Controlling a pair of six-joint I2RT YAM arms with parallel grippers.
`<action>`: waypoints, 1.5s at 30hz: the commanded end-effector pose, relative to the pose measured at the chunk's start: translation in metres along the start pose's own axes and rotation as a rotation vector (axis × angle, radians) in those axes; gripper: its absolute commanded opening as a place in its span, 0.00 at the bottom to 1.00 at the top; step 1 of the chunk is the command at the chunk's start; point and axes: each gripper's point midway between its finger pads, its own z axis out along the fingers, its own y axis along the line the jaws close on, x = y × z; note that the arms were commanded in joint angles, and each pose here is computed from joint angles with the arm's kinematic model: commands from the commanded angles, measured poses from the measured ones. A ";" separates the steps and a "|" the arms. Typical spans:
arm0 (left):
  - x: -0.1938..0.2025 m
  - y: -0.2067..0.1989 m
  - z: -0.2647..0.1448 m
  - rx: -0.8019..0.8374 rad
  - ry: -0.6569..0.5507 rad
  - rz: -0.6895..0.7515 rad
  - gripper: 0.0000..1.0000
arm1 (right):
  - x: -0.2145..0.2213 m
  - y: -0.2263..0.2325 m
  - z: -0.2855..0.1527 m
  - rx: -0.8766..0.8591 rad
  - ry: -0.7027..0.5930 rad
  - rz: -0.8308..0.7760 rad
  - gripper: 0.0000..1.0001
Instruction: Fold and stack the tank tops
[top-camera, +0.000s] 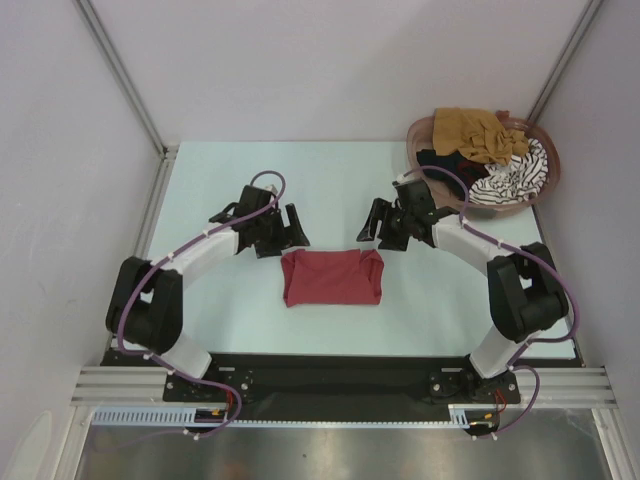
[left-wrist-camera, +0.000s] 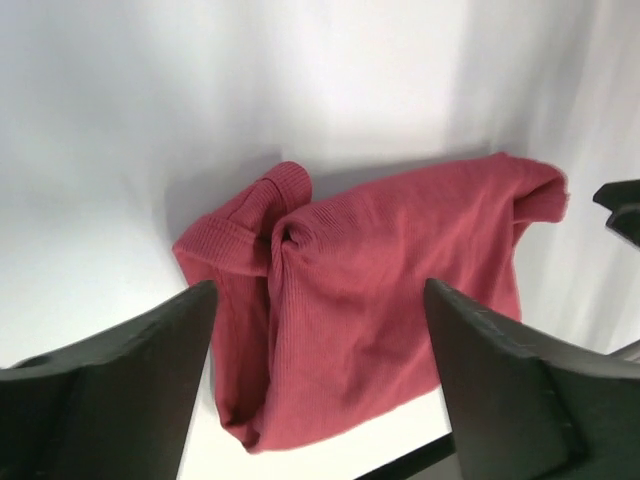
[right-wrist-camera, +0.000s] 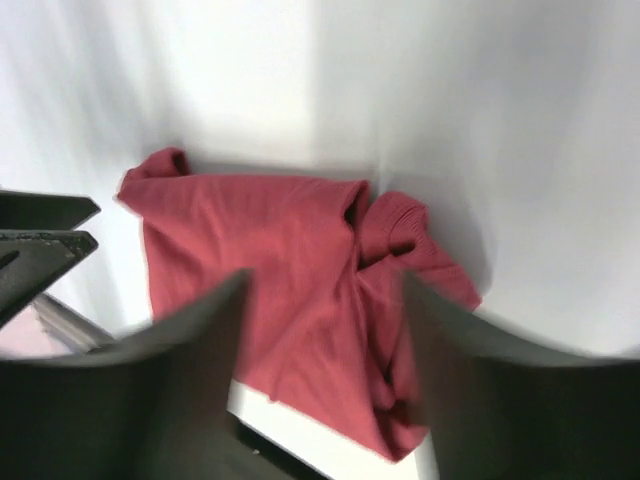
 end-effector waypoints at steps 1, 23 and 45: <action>-0.034 -0.016 -0.043 0.014 -0.153 0.059 0.92 | -0.018 0.020 -0.033 -0.050 -0.101 -0.061 0.76; 0.033 0.011 -0.019 -0.062 -0.102 0.103 1.00 | 0.066 -0.021 -0.002 0.128 0.033 -0.182 0.98; 0.047 -0.019 0.028 0.165 -0.038 0.112 0.35 | 0.078 0.015 0.019 -0.248 0.112 -0.084 0.39</action>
